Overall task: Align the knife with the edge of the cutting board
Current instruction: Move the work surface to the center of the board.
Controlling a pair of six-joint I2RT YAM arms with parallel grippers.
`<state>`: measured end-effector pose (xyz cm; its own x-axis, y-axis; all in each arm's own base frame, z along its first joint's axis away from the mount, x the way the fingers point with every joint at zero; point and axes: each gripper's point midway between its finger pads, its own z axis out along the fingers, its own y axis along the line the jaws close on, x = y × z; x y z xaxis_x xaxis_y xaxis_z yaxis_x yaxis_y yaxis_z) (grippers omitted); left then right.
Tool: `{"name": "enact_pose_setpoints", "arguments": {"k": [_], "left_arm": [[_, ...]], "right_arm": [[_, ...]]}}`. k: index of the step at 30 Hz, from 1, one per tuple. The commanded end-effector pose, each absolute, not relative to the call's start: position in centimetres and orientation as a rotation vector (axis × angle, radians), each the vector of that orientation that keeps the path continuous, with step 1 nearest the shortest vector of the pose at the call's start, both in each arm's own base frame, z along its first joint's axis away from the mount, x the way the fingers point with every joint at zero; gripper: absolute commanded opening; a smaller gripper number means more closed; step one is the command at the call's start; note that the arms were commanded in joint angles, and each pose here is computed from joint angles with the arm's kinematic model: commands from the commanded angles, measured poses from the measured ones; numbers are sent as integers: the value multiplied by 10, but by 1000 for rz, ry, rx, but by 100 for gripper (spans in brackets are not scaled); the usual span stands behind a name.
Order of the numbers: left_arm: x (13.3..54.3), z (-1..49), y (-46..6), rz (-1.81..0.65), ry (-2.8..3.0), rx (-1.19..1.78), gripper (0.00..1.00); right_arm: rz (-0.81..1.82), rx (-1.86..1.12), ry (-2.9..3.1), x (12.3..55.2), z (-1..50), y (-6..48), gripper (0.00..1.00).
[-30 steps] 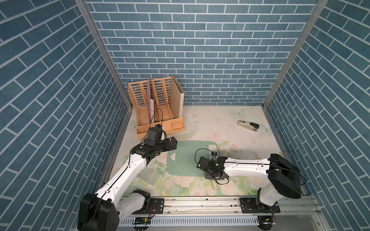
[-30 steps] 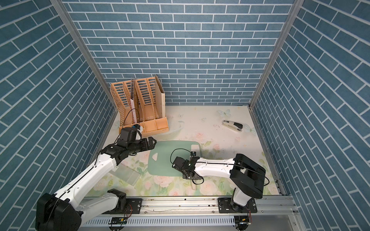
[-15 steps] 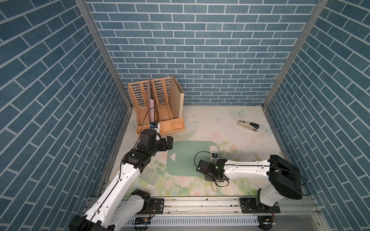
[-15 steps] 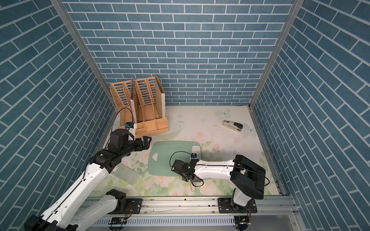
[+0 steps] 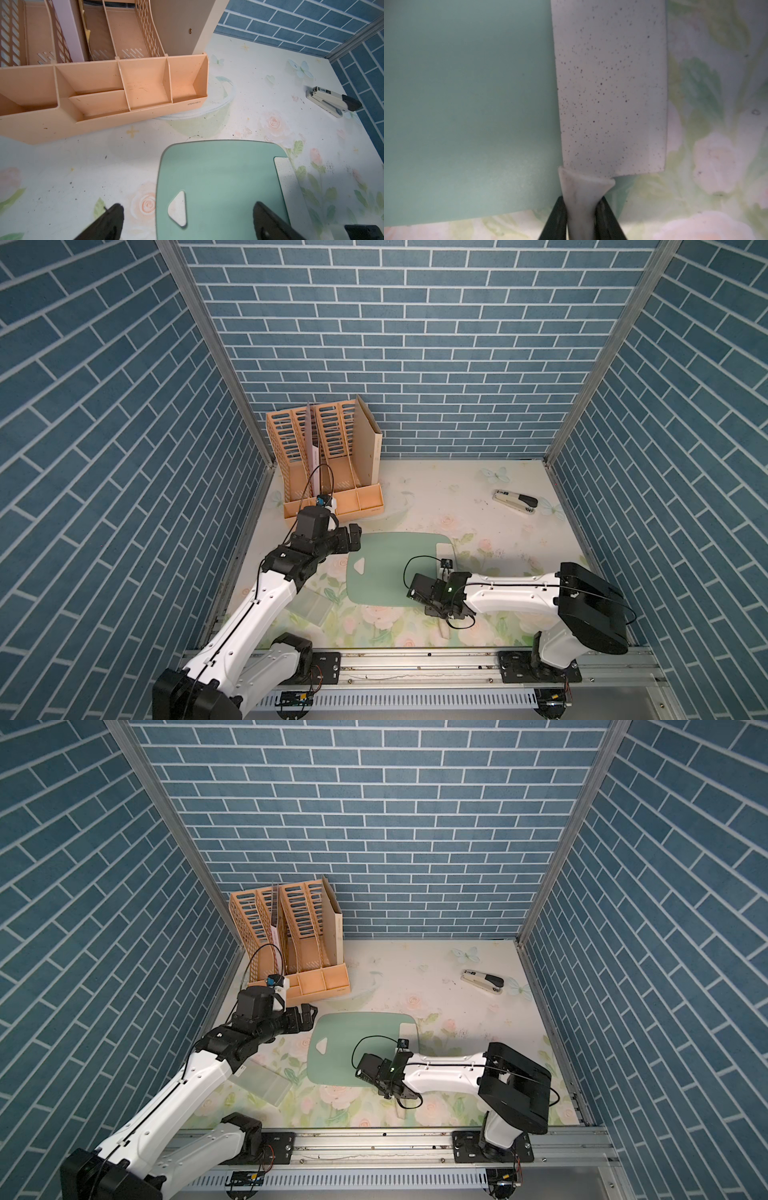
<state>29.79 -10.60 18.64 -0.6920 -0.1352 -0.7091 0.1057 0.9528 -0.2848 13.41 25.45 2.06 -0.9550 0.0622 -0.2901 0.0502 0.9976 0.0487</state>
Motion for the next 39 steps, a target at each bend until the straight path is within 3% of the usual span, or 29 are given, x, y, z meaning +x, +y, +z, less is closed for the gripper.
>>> {"name": "enact_pose_setpoints", "arguments": {"k": [1,19,39], "left_arm": [[298,183,-107,-391,2307,-4,100],[298,181,-108,-399,2314,2,100],[283,166,-160,-704,2362,224,100]], "right_arm": [[-2,115,2854,130,8,243,0],[4,64,2897,118,8,249,0],[-8,66,2903,112,8,245,0]]}}
